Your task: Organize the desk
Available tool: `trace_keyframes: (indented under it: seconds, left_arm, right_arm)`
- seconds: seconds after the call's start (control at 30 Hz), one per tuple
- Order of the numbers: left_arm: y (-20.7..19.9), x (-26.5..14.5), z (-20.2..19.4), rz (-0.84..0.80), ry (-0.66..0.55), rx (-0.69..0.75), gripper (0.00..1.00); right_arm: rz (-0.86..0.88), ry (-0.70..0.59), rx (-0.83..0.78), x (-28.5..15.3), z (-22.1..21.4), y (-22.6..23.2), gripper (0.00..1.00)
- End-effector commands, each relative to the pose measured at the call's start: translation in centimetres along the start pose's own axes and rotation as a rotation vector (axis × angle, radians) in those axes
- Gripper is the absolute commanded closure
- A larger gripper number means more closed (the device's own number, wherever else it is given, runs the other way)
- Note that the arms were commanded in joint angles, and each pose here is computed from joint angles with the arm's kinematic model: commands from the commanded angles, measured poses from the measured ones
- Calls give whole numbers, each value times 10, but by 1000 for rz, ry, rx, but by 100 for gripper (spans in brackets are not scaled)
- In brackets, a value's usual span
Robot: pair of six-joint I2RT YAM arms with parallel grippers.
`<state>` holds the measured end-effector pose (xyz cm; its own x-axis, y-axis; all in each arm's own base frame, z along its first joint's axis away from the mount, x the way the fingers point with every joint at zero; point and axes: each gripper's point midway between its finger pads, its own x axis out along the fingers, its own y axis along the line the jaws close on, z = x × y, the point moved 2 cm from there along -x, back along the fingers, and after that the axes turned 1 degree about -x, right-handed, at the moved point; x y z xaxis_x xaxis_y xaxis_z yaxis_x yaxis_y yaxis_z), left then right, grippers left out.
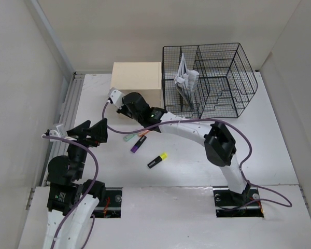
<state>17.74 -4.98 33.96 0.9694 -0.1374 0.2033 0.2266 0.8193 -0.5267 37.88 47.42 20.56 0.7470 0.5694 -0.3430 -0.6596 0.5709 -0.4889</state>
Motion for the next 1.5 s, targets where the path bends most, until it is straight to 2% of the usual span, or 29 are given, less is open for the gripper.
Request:
trace_keyframes:
  seconds: [0.0,0.13,0.27,0.4,0.53,0.57,0.6,0.63,0.67,0.7,0.77,0.8,0.83,0.87,0.93,0.97,1.0,1.07,1.1,1.13,1.2,1.27,1.37,1.47]
  left_arm:
    - [-9,0,8,-43,-37,-31,15]
    - [-10,0,2,-55,-17,-41,15]
    - [-11,-2,4,-60,-24,-51,15]
    - [-16,-5,-8,-103,16,-116,16]
    - [-8,0,-35,-92,59,-235,38]
    - [-4,3,-39,-75,56,-267,54]
    - [3,4,-51,-45,74,-332,64]
    - [4,7,-53,-43,60,-367,73]
    - [6,9,-57,-40,63,-400,81]
    - [14,13,-74,-10,93,-429,100]
    - [14,22,-83,-17,101,-524,100]
    - [17,26,-89,-12,105,-549,100]
    - [23,29,-105,-3,131,-569,100]
    - [20,37,-108,-31,134,-596,100]
    - [23,43,-125,-34,167,-644,100]
    - [13,49,-117,-92,146,-659,100]
    - [20,58,-135,-51,198,-658,97]
    - [21,68,-145,-47,234,-658,86]
    - [20,76,-158,-65,280,-659,78]
    - [18,81,-162,-82,295,-660,58]
    - [5,94,-159,-162,303,-659,44]
    - [14,107,-182,-118,362,-663,34]
    - [21,128,-197,-91,387,-664,31]
    - [22,142,-206,-86,375,-678,31]
  right_arm:
    - [151,-101,0,-33,41,-2,100]
    - [180,-99,-1,-32,38,0,100]
    - [193,-49,13,-9,21,11,100]
    - [161,-35,-11,-9,24,2,100]
    - [0,-1,-56,-43,26,-41,100]
    - [-44,-5,-43,-51,26,-56,100]
    - [-51,41,-69,-58,5,-61,100]
    - [-88,-2,-57,-82,20,-85,100]
    - [-50,-31,-45,-90,18,-95,100]
    - [-15,-59,-52,-101,18,-99,100]
    - [55,-135,-61,-133,20,-111,100]
    - [70,-159,-58,-142,22,-115,90]
    - [86,-171,-66,-150,19,-116,67]
    - [74,-220,-62,-171,30,-127,31]
    - [89,-277,-56,-188,37,-140,17]
    - [80,-298,-35,-200,39,-147,15]
    - [93,-321,-22,-205,39,-155,15]
    - [106,-353,27,-216,42,-165,17]
    - [146,-393,36,-225,47,-165,18]
    - [148,-380,55,-223,38,-171,19]
    - [166,-403,88,-234,38,-176,23]
    - [186,-413,99,-239,34,-180,28]
    - [196,-433,124,-246,29,-187,42]
    - [217,-448,139,-250,26,-189,48]
